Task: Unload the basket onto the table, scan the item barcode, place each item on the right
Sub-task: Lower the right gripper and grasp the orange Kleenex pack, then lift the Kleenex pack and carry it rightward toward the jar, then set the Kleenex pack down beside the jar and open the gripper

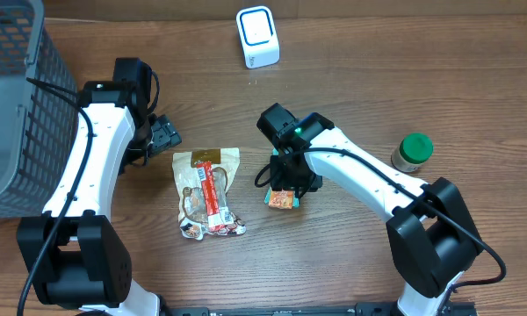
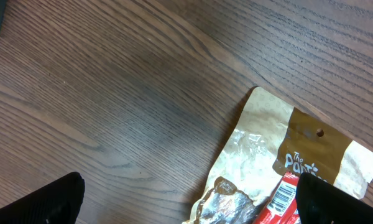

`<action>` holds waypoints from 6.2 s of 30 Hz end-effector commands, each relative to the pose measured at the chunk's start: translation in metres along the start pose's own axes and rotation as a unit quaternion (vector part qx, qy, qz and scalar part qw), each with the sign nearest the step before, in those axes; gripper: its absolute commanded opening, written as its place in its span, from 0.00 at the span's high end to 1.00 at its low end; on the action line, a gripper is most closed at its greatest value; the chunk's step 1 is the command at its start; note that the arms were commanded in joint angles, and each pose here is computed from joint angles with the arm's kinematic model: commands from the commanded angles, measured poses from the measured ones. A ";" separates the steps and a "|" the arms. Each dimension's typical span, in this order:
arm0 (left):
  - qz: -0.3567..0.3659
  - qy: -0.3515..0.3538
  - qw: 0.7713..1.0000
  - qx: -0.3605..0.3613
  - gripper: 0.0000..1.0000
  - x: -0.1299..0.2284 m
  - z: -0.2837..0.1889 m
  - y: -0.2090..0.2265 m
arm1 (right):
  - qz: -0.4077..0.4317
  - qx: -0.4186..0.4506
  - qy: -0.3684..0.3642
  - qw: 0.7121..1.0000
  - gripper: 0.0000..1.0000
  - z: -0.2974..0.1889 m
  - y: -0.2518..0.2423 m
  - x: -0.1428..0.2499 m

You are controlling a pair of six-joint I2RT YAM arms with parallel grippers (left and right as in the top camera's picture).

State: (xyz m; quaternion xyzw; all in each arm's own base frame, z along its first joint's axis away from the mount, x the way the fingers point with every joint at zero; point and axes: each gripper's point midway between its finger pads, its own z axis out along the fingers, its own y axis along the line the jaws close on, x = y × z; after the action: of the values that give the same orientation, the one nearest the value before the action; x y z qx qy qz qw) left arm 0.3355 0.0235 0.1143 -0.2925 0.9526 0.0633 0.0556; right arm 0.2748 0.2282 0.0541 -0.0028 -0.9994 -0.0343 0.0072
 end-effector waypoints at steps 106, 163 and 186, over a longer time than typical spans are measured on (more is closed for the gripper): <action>-0.004 -0.009 1.000 0.003 0.00 -0.004 -0.005 0.000 | -0.223 -0.100 -0.073 0.967 0.96 -0.026 0.054 -0.003; -0.004 -0.009 1.000 0.003 0.00 -0.005 -0.005 0.000 | -0.194 0.439 -0.148 0.865 0.96 -0.006 -0.153 -0.015; -0.004 -0.009 1.000 0.003 0.00 -0.004 -0.005 0.000 | -0.196 0.423 -0.140 0.873 0.81 -0.001 -0.149 -0.012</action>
State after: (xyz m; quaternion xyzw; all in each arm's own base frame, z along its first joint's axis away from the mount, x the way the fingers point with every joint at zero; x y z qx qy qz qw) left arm 0.3355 0.0235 0.1143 -0.2925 0.9526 0.0633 0.0556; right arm 0.2865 0.0812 0.0458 0.1946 -0.8890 0.3902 -0.1399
